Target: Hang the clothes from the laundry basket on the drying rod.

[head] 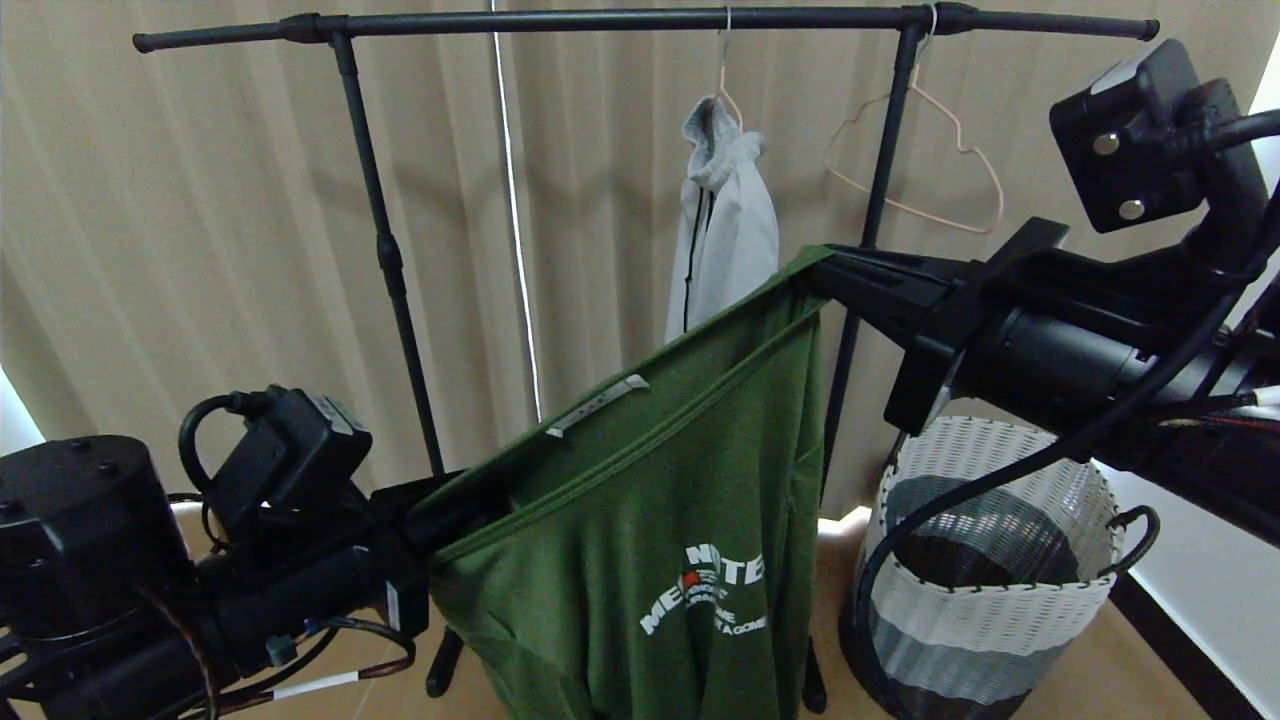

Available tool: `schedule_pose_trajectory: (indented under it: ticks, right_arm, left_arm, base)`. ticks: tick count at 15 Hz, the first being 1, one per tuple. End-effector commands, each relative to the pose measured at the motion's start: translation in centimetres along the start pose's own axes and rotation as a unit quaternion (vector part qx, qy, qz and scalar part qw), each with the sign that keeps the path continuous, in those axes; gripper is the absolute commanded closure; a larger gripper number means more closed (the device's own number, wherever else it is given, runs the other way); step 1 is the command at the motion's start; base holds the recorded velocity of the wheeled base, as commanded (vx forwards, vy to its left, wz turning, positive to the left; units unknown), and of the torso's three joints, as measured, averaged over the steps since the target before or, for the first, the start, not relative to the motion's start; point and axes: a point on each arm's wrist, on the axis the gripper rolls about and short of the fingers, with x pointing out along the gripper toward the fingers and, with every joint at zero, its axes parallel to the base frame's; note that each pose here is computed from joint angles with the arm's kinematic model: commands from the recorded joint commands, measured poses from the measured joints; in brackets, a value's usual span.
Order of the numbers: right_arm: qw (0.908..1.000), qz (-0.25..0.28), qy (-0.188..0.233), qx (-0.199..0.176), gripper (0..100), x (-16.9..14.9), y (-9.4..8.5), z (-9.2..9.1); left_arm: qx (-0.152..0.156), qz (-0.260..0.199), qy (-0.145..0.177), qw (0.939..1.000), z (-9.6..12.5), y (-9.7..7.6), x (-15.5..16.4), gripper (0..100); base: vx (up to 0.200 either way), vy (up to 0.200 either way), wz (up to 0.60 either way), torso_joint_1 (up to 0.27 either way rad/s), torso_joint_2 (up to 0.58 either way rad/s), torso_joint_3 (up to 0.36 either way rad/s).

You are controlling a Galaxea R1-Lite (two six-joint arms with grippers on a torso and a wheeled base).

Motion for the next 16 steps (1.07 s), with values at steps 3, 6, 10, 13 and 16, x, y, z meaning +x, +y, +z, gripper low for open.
schedule_pose_trajectory:
  ticks: [3,6,10,13,16]
  right_arm:
    - [0.9977,-0.057,0.036,-0.005,100,-0.7,-2.9,-2.1]
    - [0.9963,-0.074,0.041,0.018,100,-2.3,-3.5,-2.6]
    - [0.9951,-0.092,0.014,0.034,100,-3.1,-4.3,-1.2]
    - [0.9943,-0.098,-0.019,0.038,100,-2.9,-4.7,0.6]
    - [0.9934,-0.101,-0.037,0.040,100,-3.0,-4.9,1.6]
  left_arm:
    - [0.037,0.029,-0.049,0.9977,1.9,0.9,-0.8,100]
    - [0.045,0.037,-0.070,0.9959,6.3,2.2,0.0,100]
    - [0.034,0.019,-0.026,0.9989,14.5,3.6,-0.4,100]
    - [0.035,0.004,-0.039,0.9986,18.6,3.6,-0.9,100]
    - [0.016,-0.030,-0.045,0.9984,18.7,1.9,-0.7,100]
  base:
    - [0.000,0.000,0.00,0.000,0.00,0.000]
    - [0.000,0.000,0.00,0.000,0.00,0.000]
    - [0.000,0.000,0.00,0.000,0.00,0.000]
    - [0.000,0.000,0.00,0.000,0.00,0.000]
    - [0.000,0.000,0.00,0.000,0.00,0.000]
